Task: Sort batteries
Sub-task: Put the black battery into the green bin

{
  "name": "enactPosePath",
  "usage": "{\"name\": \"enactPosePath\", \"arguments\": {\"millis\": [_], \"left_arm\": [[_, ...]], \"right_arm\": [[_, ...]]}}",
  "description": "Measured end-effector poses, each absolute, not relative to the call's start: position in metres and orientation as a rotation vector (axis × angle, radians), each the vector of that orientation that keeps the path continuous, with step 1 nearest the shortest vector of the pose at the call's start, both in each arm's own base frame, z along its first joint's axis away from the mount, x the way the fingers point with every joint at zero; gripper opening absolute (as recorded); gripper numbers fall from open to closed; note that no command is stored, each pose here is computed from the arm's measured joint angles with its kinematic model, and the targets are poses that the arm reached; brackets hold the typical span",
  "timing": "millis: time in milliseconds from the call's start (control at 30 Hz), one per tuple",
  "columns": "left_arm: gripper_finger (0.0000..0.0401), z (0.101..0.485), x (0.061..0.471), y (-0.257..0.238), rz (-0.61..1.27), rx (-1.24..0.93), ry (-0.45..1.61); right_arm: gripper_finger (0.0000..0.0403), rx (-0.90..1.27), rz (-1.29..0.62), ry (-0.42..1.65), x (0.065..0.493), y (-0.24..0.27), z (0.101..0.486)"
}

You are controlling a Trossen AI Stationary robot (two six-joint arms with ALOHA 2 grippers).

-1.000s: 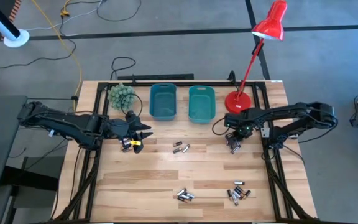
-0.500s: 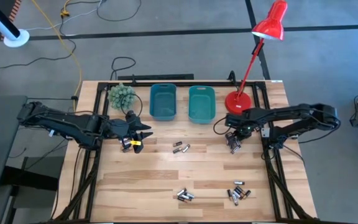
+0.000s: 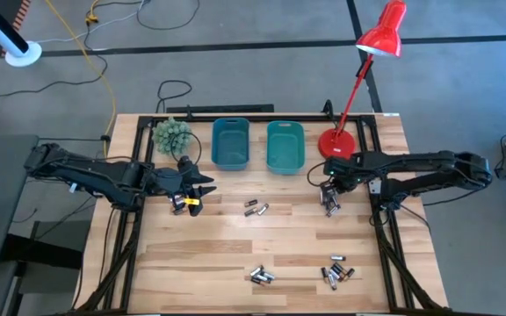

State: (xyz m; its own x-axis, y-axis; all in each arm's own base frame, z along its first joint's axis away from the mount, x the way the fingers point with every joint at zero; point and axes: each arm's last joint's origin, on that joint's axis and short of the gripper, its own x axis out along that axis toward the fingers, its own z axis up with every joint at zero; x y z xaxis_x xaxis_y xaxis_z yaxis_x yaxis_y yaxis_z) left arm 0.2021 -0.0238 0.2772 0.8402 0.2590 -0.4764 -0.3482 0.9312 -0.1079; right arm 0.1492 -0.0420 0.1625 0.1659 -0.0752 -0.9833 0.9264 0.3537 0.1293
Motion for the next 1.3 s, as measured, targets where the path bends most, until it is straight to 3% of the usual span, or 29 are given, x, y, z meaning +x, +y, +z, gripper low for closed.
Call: {"name": "enactPosePath", "arguments": {"millis": [433,900,1100,1300], "left_arm": [[0.0123,0.277,0.202,-0.024,0.323,-0.194,0.475],[0.0123,0.277,0.202,-0.023,0.334,-0.191,0.469],[0.0123,0.278,0.202,-0.023,0.345,-0.176,0.468],[0.0123,0.278,0.202,-0.023,0.355,-0.134,0.468]], "right_arm": [[0.0033,0.988,-0.803,0.929,0.141,-0.040,0.194],[0.0033,0.881,-0.698,0.511,0.163,-0.051,0.290],[0.0031,0.796,-0.705,0.495,0.195,-0.072,0.323],[0.0032,0.728,-0.683,0.609,0.244,-0.106,0.328]]}}
